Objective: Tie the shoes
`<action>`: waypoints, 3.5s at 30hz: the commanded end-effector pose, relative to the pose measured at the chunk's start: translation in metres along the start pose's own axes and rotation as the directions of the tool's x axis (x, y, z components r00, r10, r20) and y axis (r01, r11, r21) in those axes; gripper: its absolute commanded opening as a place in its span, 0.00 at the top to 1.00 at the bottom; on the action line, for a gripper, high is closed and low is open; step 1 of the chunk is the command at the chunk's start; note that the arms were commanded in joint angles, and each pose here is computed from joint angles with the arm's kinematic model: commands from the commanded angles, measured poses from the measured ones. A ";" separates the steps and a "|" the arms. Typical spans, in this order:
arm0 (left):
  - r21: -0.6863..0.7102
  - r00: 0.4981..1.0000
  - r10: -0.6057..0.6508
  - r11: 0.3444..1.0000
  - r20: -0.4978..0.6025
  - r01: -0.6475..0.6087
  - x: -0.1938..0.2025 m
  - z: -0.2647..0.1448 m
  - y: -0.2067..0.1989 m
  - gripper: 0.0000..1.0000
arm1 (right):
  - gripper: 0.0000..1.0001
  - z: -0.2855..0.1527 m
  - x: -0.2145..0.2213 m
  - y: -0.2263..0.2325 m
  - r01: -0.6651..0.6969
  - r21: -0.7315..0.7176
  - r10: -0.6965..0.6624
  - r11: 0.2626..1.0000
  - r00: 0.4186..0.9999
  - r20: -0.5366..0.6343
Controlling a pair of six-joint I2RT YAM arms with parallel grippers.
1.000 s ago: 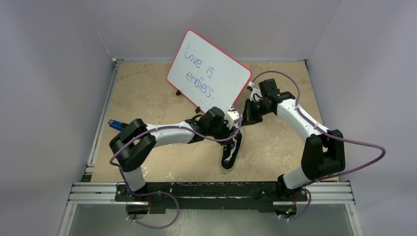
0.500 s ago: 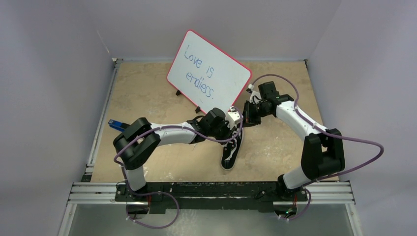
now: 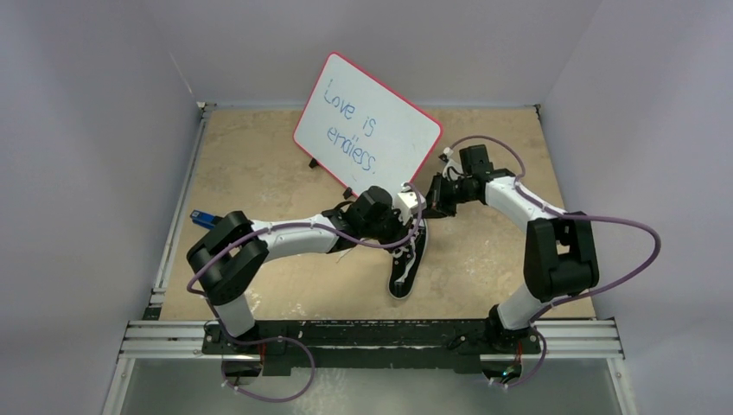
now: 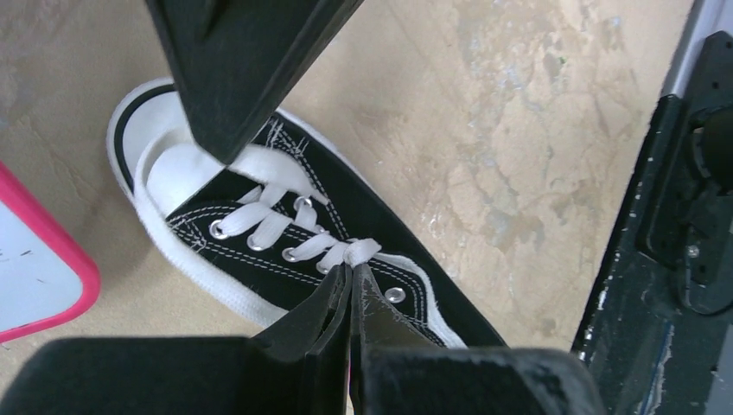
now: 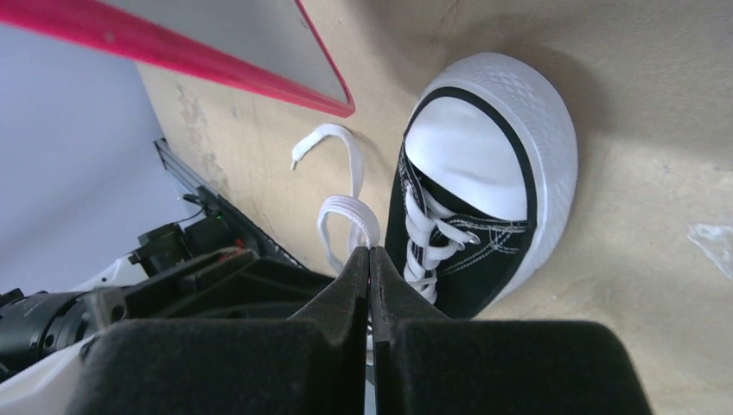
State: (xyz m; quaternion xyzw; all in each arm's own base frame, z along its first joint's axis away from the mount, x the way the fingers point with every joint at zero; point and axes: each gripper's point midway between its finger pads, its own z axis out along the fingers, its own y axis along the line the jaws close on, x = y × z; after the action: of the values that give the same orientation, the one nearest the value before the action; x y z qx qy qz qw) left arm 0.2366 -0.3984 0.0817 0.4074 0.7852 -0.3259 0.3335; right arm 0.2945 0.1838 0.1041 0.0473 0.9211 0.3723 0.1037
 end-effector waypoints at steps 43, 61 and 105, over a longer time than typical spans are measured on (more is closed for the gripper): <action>-0.115 0.994 -0.020 0.993 0.103 0.032 -0.066 -0.001 0.015 1.00 | 1.00 0.011 0.091 0.000 -0.129 -0.265 0.023 0.956 0.929 -0.369; 0.073 0.960 -0.257 0.965 0.109 0.250 -0.027 -0.031 -0.082 0.70 | 1.00 0.016 0.082 0.001 -0.133 -0.273 0.032 0.953 0.938 -0.346; -0.191 0.951 -0.252 0.939 0.181 0.285 -0.024 0.010 -0.024 0.81 | 1.00 0.016 0.080 0.003 -0.121 -0.274 0.023 0.954 0.942 -0.335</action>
State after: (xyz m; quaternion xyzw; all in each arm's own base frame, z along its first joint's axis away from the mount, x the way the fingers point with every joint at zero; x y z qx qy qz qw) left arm 0.2123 -0.4071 0.0705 0.2396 0.8608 -0.2834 0.3483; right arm 0.2177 0.2045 0.0704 0.0135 0.8660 0.4956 -0.0649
